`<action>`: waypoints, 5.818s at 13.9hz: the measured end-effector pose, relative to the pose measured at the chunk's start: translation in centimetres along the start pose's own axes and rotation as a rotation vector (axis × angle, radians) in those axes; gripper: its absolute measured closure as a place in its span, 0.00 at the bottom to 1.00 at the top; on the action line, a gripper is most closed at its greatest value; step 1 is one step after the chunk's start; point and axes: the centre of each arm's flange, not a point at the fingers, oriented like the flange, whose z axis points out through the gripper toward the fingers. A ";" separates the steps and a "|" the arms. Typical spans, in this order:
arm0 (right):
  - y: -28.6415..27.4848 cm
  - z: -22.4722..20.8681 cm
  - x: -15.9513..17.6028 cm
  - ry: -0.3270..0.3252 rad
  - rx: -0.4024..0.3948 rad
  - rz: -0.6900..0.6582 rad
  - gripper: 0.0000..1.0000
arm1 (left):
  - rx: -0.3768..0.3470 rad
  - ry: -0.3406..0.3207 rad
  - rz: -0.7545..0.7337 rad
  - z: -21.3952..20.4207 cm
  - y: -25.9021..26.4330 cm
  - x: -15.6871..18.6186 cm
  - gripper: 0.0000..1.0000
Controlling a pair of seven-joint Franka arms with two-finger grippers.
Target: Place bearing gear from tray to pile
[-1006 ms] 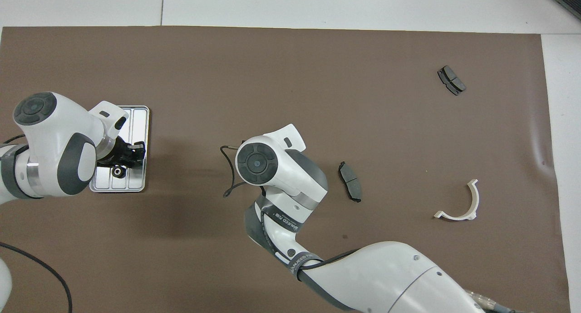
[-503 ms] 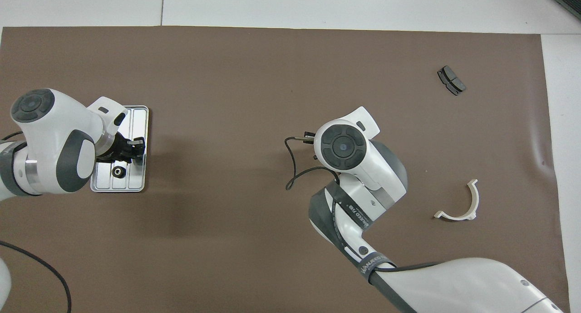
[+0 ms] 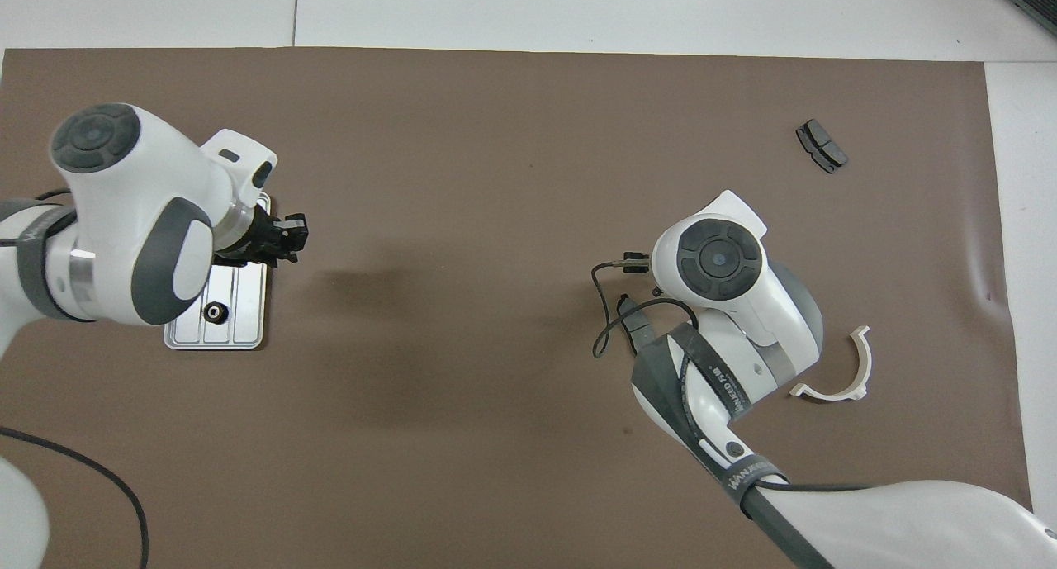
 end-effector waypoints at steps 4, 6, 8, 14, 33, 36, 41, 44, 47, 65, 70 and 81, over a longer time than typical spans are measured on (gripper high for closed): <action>7.6 2.8 0.7 -0.079 0.037 -0.119 0.64 | -0.023 0.047 -0.057 0.3 13.5 -9.3 0.75; 10.7 3.7 0.7 -0.099 0.044 -0.164 0.64 | -0.046 0.067 -0.059 1.3 16.9 -12.1 0.75; 13.3 4.4 0.8 -0.113 0.067 -0.187 0.64 | -0.057 0.076 -0.049 3.4 18.1 -12.4 0.75; 17.4 5.2 1.0 -0.123 0.123 -0.210 0.47 | -0.074 0.093 -0.059 6.4 17.8 -11.3 0.27; -18.4 -4.9 -0.1 -0.068 0.215 0.260 0.09 | -0.003 -0.064 0.228 5.0 -14.9 3.0 0.30; -22.2 -2.9 0.3 -0.079 0.203 0.297 0.11 | -0.005 -0.070 0.245 6.6 -16.1 2.6 0.31; -25.2 -1.1 0.0 -0.072 0.193 0.292 0.18 | -0.005 -0.070 0.251 7.8 -16.3 1.9 0.38; -26.8 -0.9 -1.3 -0.058 0.178 0.245 0.22 | -0.008 -0.060 0.263 8.2 -17.1 1.9 0.40; -27.6 -0.3 -2.1 -0.055 0.165 0.223 0.36 | -0.010 -0.061 0.272 8.6 -17.9 1.8 0.42; -12.6 -1.1 4.4 -0.023 0.074 0.250 0.76 | -0.024 0.065 0.231 2.0 -12.1 4.0 0.65; -0.3 -0.4 2.8 -0.104 0.050 0.156 0.76 | -0.023 0.053 0.089 -0.4 2.8 -2.0 0.65; 8.0 4.0 1.8 -0.137 0.062 0.157 0.47 | -0.045 0.077 0.053 5.7 14.2 -7.8 0.43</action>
